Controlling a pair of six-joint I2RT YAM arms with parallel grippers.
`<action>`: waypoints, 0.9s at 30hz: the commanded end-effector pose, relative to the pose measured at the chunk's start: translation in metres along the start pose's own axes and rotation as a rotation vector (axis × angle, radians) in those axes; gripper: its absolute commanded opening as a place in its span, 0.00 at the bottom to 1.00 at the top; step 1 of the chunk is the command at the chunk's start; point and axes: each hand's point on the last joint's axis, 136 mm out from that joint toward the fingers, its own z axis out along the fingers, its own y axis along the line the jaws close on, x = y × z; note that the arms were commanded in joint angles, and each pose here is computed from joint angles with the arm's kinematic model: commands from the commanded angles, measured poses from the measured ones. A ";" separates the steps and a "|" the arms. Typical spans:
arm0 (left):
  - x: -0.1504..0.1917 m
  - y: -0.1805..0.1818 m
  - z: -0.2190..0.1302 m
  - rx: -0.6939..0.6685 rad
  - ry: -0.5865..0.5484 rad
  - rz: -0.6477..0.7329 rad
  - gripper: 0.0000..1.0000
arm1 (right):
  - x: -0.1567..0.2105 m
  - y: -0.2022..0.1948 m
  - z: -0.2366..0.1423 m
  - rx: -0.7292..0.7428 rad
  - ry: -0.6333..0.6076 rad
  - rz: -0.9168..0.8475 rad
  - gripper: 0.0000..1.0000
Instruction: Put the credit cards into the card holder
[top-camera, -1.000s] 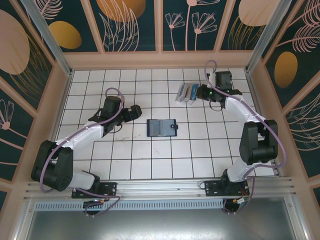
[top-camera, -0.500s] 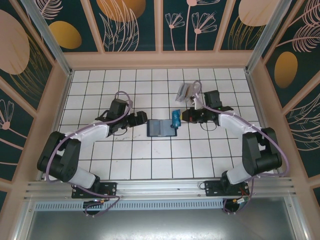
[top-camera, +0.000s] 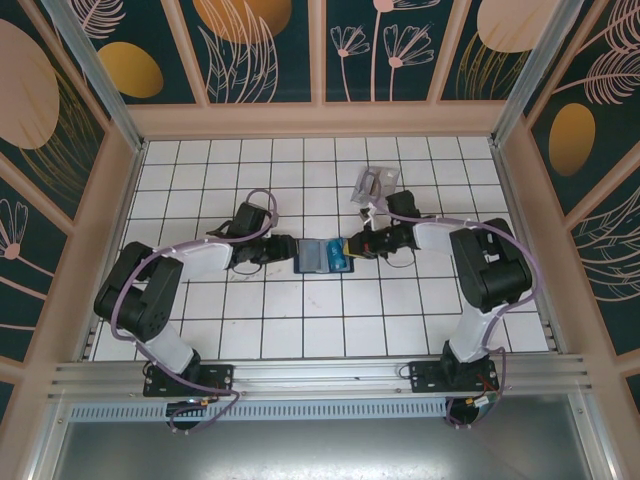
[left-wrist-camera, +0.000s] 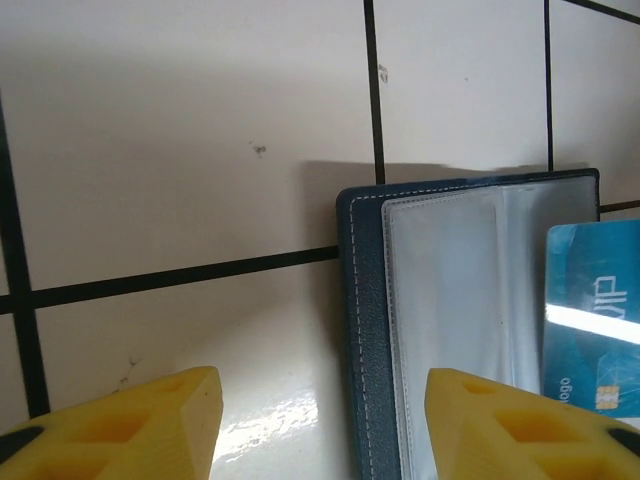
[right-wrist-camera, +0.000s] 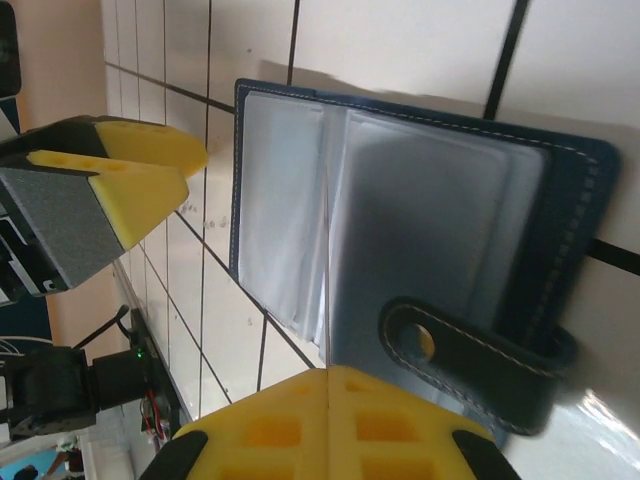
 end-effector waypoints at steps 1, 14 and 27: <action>-0.001 -0.008 0.007 0.019 0.031 0.012 0.52 | -0.015 0.010 0.004 -0.059 -0.014 -0.032 0.00; 0.007 -0.002 0.020 0.021 0.069 -0.028 0.47 | -0.008 -0.003 0.019 -0.068 0.066 0.039 0.00; 0.015 0.000 0.025 0.028 0.095 -0.058 0.38 | -0.007 -0.009 0.024 -0.051 0.078 0.116 0.00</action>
